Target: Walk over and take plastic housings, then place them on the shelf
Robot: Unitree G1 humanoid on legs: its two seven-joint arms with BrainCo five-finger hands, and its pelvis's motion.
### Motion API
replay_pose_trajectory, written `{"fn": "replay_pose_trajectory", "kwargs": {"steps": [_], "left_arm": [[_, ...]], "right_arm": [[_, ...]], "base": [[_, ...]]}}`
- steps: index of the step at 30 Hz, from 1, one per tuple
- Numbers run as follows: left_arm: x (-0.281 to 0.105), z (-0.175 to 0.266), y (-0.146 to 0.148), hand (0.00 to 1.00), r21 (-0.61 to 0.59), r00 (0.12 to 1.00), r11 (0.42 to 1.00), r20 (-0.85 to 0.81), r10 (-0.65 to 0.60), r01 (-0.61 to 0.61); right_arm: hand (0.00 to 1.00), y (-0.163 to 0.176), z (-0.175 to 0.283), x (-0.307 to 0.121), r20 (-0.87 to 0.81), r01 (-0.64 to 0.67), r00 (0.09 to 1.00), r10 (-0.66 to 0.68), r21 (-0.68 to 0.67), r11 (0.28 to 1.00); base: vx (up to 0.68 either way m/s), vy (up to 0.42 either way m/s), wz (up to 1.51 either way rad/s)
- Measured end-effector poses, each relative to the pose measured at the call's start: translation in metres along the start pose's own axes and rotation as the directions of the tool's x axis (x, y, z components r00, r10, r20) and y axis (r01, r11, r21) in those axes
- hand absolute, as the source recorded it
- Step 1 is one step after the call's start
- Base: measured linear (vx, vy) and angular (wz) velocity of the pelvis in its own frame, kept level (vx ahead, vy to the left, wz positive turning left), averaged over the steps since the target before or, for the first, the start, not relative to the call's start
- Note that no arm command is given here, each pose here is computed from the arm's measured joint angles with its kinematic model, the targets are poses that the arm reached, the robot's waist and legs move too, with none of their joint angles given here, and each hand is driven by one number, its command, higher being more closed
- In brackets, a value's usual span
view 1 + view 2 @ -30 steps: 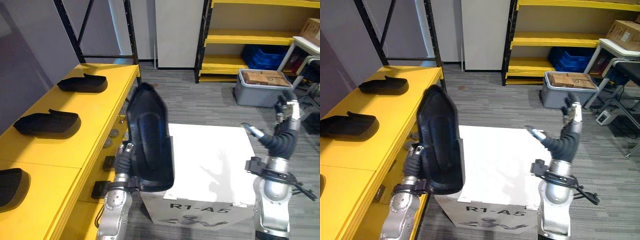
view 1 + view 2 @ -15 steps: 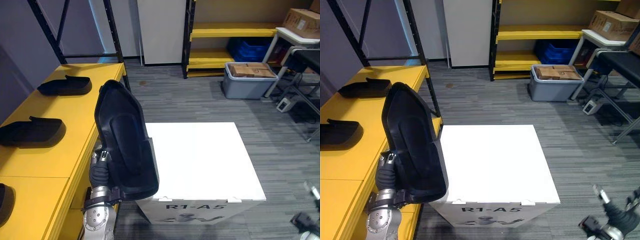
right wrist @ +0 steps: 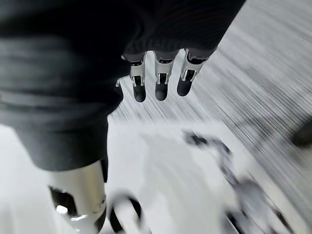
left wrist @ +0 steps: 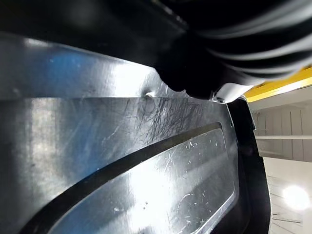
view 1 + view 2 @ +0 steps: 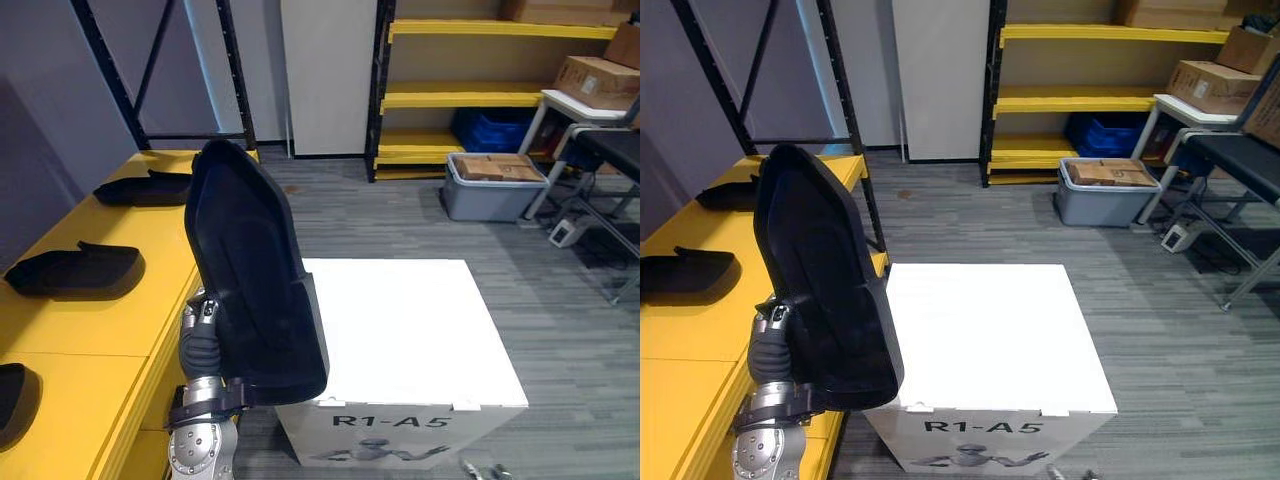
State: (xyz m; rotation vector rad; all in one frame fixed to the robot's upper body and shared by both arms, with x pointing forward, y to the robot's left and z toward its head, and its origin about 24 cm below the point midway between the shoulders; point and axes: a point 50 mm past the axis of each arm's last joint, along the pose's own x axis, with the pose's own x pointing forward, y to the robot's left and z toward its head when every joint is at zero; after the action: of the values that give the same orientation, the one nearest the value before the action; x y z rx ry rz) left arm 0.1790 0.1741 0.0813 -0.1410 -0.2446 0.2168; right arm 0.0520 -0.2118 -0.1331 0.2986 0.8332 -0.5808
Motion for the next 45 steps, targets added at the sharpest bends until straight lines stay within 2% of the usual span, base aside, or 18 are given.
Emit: {"fn": "replay_pose_trajectory", "kwargs": {"steps": [10,17,22,24,31,37,45], "left_arm": [[0.0,-0.001,-0.009,1.0,-0.021,0.999,0.999,-0.005,-0.039,0.039],[0.007,0.01,-0.016,1.0,-0.046,0.997,0.997,0.054,-0.056,0.059],[0.009,0.012,-0.04,1.0,-0.134,0.989,0.982,0.075,-0.128,0.137],[0.017,0.011,-0.055,1.0,-0.16,0.975,0.964,0.1,-0.196,0.211],[0.025,-0.011,-0.06,1.0,-0.134,0.972,0.962,0.019,-0.236,0.236],[0.019,-0.016,-0.076,1.0,-0.134,0.941,0.933,-0.004,-0.338,0.334],[0.018,-0.016,-0.079,1.0,-0.127,0.947,0.939,-0.003,-0.323,0.32]], "right_arm": [[0.0,0.034,-0.014,0.014,-0.135,-0.178,0.979,0.155,-0.181,0.967],[0.0,0.036,-0.002,0.022,-0.121,-0.168,0.982,0.145,-0.214,0.962],[0.0,0.026,0.007,0.027,-0.105,-0.14,0.988,0.116,-0.265,0.954],[0.0,0.028,0.005,0.029,-0.121,-0.138,0.987,0.109,-0.262,0.955],[0.0,0.041,0.004,0.033,-0.146,-0.158,0.981,0.125,-0.243,0.957],[0.0,0.035,0.014,0.033,-0.096,-0.132,0.989,0.112,-0.234,0.963],[0.0,0.019,0.001,0.018,-0.09,-0.099,0.993,0.082,-0.198,0.975]], "base": [[-0.01,-0.003,0.49],[-0.16,-0.016,1.25],[-0.03,0.2,1.07],[-0.04,0.306,1.59],[0.01,0.185,0.53],[0.05,0.122,0.71],[0.11,-0.16,1.17]]}}
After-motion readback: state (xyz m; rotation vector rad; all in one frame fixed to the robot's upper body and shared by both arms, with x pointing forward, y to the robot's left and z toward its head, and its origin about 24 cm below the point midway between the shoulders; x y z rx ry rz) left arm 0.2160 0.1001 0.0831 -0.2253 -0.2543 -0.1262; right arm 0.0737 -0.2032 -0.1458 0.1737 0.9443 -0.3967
